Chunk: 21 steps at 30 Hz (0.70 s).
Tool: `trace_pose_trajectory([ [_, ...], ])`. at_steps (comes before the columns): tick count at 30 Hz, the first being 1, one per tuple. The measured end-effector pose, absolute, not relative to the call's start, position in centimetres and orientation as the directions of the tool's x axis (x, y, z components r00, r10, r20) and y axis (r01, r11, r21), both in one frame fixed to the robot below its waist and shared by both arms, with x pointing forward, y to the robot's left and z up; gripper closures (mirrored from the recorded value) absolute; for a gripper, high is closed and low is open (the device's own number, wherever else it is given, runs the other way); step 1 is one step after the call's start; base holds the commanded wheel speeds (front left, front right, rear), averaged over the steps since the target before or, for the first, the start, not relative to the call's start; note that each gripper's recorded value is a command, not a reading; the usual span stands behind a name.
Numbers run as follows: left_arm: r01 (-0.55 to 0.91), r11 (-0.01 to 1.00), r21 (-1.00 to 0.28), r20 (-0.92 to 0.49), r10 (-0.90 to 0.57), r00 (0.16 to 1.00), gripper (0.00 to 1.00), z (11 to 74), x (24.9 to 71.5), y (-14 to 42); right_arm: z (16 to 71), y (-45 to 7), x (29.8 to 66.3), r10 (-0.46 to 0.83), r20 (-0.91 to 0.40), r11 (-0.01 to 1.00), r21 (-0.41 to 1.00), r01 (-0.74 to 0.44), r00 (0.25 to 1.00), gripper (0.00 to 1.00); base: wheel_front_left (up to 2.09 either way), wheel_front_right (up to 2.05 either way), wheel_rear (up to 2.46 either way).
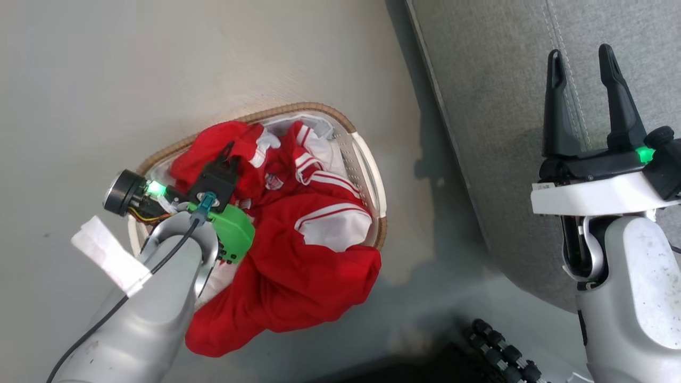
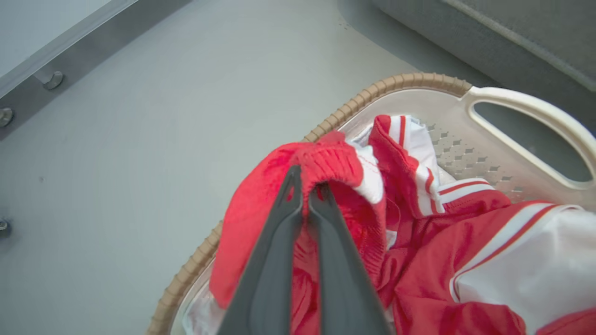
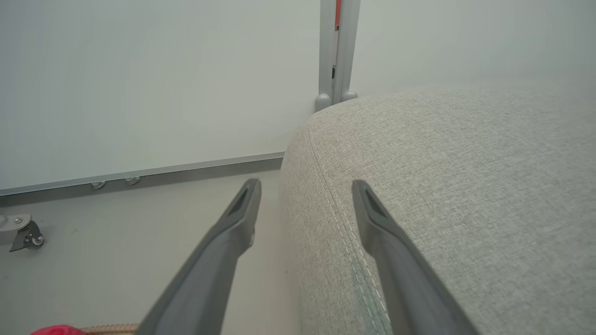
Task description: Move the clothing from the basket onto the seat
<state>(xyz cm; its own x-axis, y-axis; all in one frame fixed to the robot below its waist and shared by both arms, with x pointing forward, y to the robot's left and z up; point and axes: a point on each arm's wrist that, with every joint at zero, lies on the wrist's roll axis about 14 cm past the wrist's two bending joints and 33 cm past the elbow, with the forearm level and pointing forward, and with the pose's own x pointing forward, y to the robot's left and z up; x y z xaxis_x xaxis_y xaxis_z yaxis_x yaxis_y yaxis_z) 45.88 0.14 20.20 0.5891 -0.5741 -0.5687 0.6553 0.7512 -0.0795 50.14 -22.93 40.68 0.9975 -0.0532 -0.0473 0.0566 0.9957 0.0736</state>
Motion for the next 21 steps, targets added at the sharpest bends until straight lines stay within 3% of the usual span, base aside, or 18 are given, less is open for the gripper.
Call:
trace_pose_trajectory([
  [10,0.659,0.752,0.016,-0.359,-0.611,0.705,1.00,30.2,48.8,1.8,43.2,-22.0,48.0,-0.036,-0.028,0.997,0.063,0.038,0.999,0.00,0.00,0.00,0.00],
  [21,0.683,0.695,0.225,-0.146,-0.669,0.729,1.00,42.9,49.7,2.1,47.1,-20.4,44.3,-0.001,0.023,0.998,0.067,0.000,1.000,0.00,0.00,0.00,0.00],
])
